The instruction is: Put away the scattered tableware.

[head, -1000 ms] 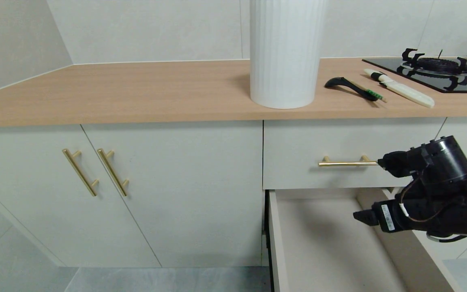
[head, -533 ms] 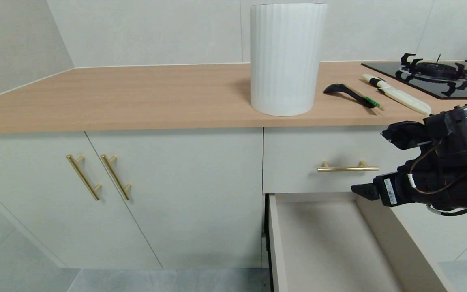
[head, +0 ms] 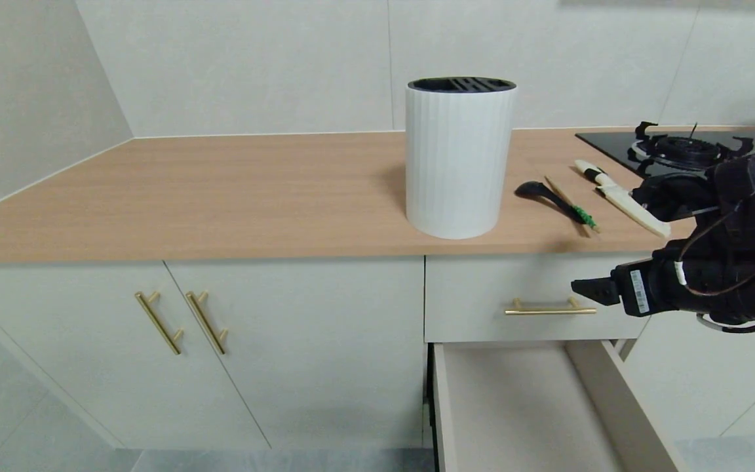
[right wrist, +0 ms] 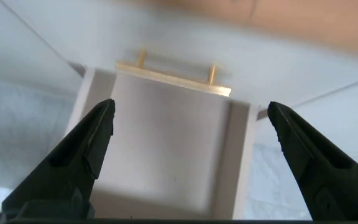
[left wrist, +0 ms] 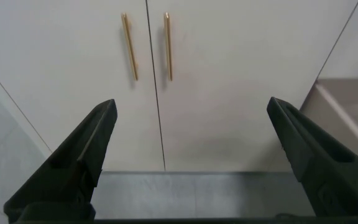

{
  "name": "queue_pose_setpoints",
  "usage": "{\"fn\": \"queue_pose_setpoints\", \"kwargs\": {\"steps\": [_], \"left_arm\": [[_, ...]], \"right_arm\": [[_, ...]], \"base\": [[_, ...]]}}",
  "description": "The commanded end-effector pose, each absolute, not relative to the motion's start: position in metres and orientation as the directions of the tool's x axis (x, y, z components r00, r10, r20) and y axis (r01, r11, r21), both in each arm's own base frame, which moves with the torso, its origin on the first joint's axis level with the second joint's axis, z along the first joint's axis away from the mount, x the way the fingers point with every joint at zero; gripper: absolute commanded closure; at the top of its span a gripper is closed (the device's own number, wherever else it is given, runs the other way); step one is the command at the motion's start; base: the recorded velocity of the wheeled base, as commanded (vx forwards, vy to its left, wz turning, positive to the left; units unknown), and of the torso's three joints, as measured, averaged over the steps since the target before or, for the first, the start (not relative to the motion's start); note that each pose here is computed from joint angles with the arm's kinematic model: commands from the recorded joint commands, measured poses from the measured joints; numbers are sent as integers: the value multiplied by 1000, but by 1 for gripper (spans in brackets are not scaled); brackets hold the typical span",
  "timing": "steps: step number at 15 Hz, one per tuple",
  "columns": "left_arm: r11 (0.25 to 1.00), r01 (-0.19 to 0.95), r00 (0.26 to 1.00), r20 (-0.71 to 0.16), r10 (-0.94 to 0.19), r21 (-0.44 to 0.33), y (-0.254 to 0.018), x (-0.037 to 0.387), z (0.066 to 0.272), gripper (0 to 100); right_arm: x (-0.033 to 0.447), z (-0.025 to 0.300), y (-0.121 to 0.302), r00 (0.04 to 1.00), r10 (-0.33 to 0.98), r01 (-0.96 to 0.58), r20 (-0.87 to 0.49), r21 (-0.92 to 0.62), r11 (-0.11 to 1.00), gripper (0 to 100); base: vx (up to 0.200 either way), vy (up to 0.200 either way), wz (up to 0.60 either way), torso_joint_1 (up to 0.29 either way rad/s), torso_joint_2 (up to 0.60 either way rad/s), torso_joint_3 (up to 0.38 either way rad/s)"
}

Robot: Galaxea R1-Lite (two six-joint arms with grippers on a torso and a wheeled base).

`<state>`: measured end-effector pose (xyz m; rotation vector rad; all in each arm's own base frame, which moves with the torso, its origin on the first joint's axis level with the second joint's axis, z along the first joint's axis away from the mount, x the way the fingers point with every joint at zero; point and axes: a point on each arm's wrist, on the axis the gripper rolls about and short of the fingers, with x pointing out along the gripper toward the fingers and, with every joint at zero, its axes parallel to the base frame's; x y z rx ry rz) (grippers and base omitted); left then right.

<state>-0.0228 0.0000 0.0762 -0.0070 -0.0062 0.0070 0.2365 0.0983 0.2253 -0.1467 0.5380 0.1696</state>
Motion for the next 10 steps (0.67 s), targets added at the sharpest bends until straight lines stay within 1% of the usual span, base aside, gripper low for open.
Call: {"fn": "queue_pose_setpoints", "kwargs": {"steps": [1, 3, 4, 6, 8, 10], "left_arm": [[1000, -8, 1000, 5, 8, -8, 0, -23, 76, 0], [1000, -8, 1000, 5, 8, -6, 0, -23, 76, 0], [1000, -8, 1000, 6, 8, -8, 0, -23, 76, 0], [1000, -8, 1000, 5, 8, -6, 0, -23, 76, 0], [1000, -8, 1000, 5, 8, -6, 0, -23, 76, 0], [1000, -8, 1000, 6, 8, -6, 0, -23, 76, 0]], "right_arm": [[257, 232, 100, 858, 109, -176, -502, -88, 981, 0], [270, 246, 103, 884, 117, -164, -453, -64, 984, 0], [270, 249, 103, 887, 130, -170, -444, -53, 984, 0], [270, 250, 103, 892, 132, -170, -432, -50, 984, 0], [272, 254, 103, 905, 129, -158, -405, -37, 987, 0], [276, 253, 100, 906, 112, -139, -408, -38, 990, 0]], "base": [[0, 0, 0, 188, -471, -290], [0, 0, 0, 168, -429, -251], [0, 0, 0, 80, -217, -124], [0, 0, 0, 49, -93, -53], [0, 0, 0, 0, 0, 0], [0, 0, 0, 0, 0, 0]]}}
